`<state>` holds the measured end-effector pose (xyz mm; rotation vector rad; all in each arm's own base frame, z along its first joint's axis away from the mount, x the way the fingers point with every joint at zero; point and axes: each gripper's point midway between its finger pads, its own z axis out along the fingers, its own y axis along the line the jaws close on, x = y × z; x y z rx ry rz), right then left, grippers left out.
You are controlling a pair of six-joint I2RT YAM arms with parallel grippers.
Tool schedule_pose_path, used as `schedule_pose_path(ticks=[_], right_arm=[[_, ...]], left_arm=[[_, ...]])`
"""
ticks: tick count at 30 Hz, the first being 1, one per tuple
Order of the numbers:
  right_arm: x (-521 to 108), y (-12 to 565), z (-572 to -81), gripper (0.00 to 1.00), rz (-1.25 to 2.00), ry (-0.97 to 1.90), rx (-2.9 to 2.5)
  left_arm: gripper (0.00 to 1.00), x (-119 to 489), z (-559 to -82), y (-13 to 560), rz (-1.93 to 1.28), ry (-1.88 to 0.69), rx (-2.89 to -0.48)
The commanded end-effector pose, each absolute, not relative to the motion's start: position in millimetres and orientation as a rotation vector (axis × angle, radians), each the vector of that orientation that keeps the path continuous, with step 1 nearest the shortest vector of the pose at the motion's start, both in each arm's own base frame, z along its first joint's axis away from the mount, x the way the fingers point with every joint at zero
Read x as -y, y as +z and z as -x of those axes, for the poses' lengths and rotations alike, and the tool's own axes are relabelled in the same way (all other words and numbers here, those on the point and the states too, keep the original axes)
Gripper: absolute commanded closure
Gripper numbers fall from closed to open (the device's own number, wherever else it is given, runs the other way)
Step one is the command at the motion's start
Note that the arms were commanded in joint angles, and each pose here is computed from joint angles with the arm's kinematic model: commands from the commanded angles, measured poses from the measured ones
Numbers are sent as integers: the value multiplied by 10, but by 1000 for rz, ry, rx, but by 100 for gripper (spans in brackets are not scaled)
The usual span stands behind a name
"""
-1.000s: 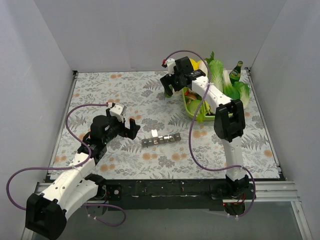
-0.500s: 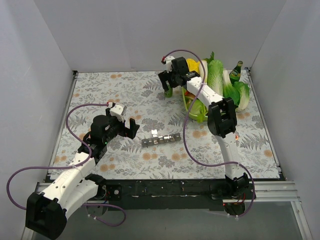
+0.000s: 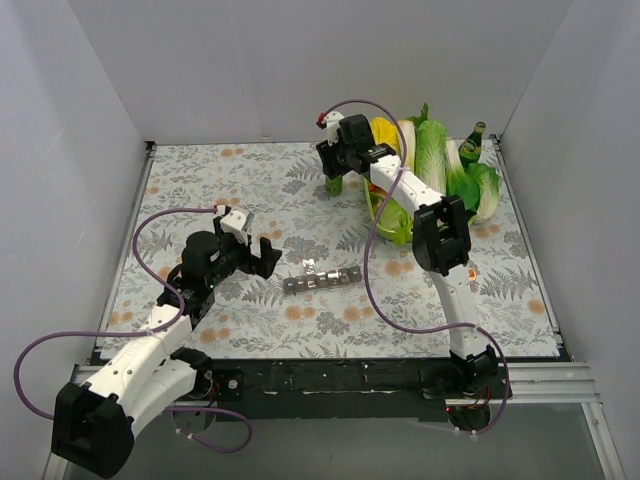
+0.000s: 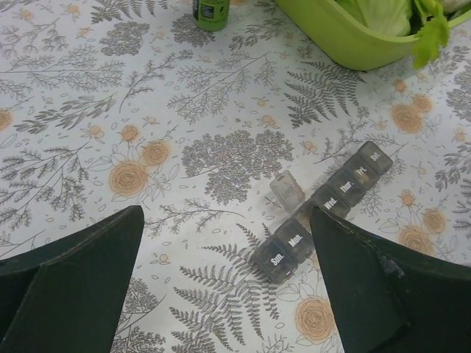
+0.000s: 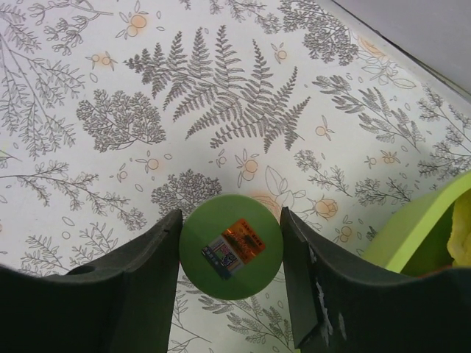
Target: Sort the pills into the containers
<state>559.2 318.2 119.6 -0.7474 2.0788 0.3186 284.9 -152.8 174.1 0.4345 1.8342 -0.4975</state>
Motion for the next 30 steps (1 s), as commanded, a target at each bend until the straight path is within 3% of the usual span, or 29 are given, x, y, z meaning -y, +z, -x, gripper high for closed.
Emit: schedule_pose_path(ticks=[1,8,15,22,30], right_arm=[[-3349,1782,-5516,79,777,389,-1940],[-3266,2392,-4973,80,792,520,-1902],[-3228,2735,-3829,83,880,872,-1920],[-3054,3027,-2890,84,926,1081,-1832],[-2953,3031,-2503,84,935,1175,-1800]], left_arm=[[2,1682,-2728,1875,-501,-609,-1756],[2,1979,-2386,1998,-704,-800,-1533],[2,2288,-2204,2457,-821,-819,-1270],[2,2674,-2204,2672,-771,-848,-1237],[2,2946,-2351,2776,-685,-786,-1241]])
